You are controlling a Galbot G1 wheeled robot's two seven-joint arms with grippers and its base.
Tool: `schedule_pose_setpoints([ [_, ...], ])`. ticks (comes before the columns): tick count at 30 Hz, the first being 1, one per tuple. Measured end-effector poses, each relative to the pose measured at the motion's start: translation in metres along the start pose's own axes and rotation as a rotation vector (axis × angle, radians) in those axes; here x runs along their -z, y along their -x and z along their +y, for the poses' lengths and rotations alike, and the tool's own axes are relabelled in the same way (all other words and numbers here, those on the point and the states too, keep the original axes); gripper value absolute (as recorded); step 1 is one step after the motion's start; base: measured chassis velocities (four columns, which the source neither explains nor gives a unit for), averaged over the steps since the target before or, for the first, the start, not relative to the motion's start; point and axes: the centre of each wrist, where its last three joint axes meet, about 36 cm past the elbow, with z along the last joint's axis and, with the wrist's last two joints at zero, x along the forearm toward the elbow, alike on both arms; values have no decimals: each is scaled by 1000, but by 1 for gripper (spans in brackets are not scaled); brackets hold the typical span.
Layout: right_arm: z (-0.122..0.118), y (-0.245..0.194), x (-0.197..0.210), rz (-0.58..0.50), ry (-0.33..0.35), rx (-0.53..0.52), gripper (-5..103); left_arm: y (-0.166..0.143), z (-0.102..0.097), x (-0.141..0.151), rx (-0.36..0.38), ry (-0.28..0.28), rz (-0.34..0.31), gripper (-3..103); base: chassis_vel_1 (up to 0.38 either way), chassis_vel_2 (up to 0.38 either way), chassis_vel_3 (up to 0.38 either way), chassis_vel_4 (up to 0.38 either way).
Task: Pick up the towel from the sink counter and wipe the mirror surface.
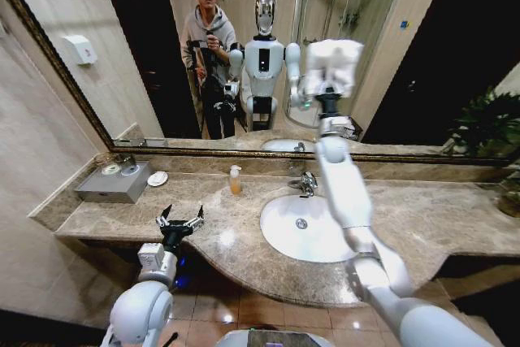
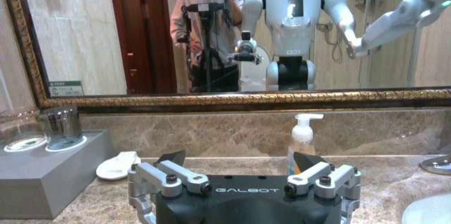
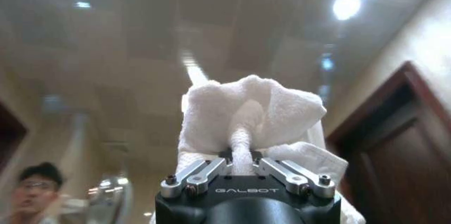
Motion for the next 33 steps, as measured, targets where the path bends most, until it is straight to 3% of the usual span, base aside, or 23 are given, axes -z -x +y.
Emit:
schedule_pose_setpoints([
  [4,-13,2,4,1,-2,-21,9,0,0,0,0,0,0,100,0,0,0,0],
  [7,2,-1,2,8,27,12,9,0,0,0,0,0,0,100,0,0,0,0],
  [10,58,-7,4,6,98,116,9,0,0,0,0,0,0,100,0,0,0,0],
  [11,58,-7,4,6,98,116,9,0,0,0,0,0,0,100,0,0,0,0],
  [15,139,-7,19,-13,149,270,9,0,0,0,0,0,0,100,0,0,0,0],
  [16,139,-7,19,-13,149,270,9,0,0,0,0,0,0,100,0,0,0,0],
  [18,171,-6,27,-31,137,369,9,0,0,0,0,0,0,100,0,0,0,0],
  [21,190,-5,32,-48,115,438,9,0,0,0,0,0,0,100,0,0,0,0],
  [26,195,6,30,-62,81,466,9,0,0,0,0,0,0,100,0,0,0,0],
  [33,166,26,34,-43,96,339,9,0,0,0,0,0,0,100,0,0,0,0],
])
